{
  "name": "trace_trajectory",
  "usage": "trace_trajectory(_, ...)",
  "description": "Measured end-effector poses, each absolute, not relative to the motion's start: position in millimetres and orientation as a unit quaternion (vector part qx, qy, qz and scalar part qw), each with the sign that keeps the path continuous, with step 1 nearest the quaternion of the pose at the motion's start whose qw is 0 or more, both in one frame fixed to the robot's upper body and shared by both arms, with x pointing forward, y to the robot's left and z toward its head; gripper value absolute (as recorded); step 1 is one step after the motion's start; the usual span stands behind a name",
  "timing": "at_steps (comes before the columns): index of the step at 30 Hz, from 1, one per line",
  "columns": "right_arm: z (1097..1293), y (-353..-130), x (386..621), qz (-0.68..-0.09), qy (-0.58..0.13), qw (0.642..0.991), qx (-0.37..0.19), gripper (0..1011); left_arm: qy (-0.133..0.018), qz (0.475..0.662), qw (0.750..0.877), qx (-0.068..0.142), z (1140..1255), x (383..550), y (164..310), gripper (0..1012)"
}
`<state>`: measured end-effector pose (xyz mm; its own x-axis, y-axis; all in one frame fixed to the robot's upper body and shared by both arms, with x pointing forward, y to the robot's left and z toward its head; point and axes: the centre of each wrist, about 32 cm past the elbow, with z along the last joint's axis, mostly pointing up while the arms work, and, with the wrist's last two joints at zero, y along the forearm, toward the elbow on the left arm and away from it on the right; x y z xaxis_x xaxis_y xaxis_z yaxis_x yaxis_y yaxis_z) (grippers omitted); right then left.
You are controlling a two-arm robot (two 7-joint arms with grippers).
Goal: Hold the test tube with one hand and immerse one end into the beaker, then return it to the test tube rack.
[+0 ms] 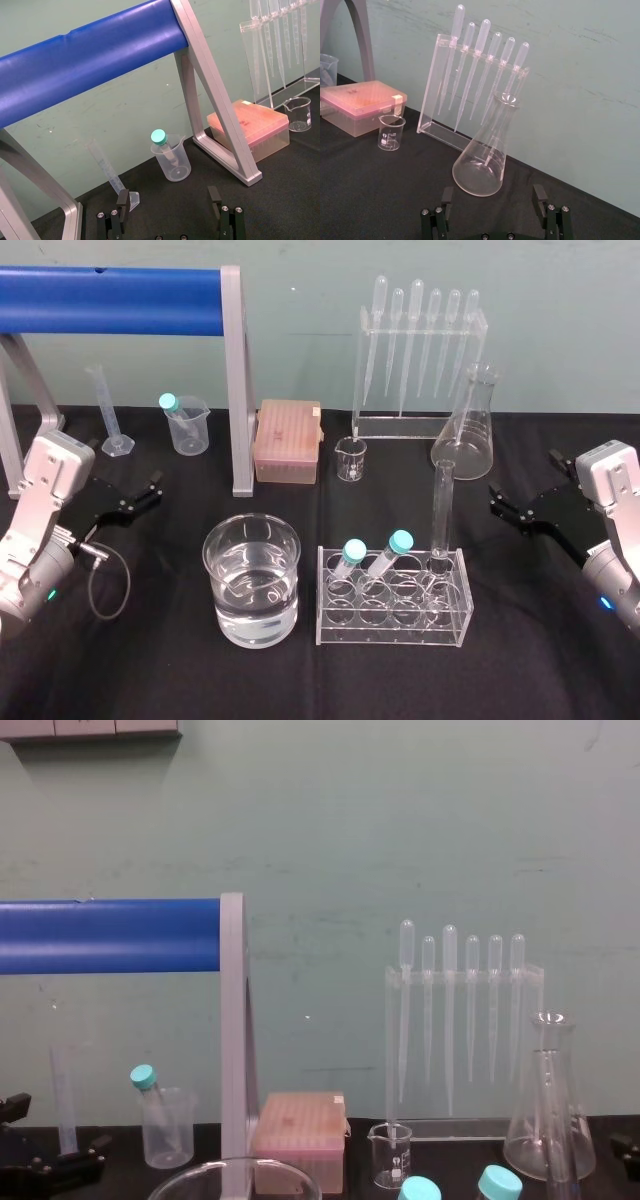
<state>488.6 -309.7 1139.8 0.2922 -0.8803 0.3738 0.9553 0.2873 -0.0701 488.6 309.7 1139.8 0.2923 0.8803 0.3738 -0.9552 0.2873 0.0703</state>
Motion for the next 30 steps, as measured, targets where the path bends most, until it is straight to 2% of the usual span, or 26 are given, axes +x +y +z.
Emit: trace_trajectory(30, 1139.8, -309.7, 488.6, -0.58, -0.132, 0.791, -0.142, 1000, -0.132, 0.58, 0.791, 0.142, 1139.8, 488.6, 309.7, 1000)
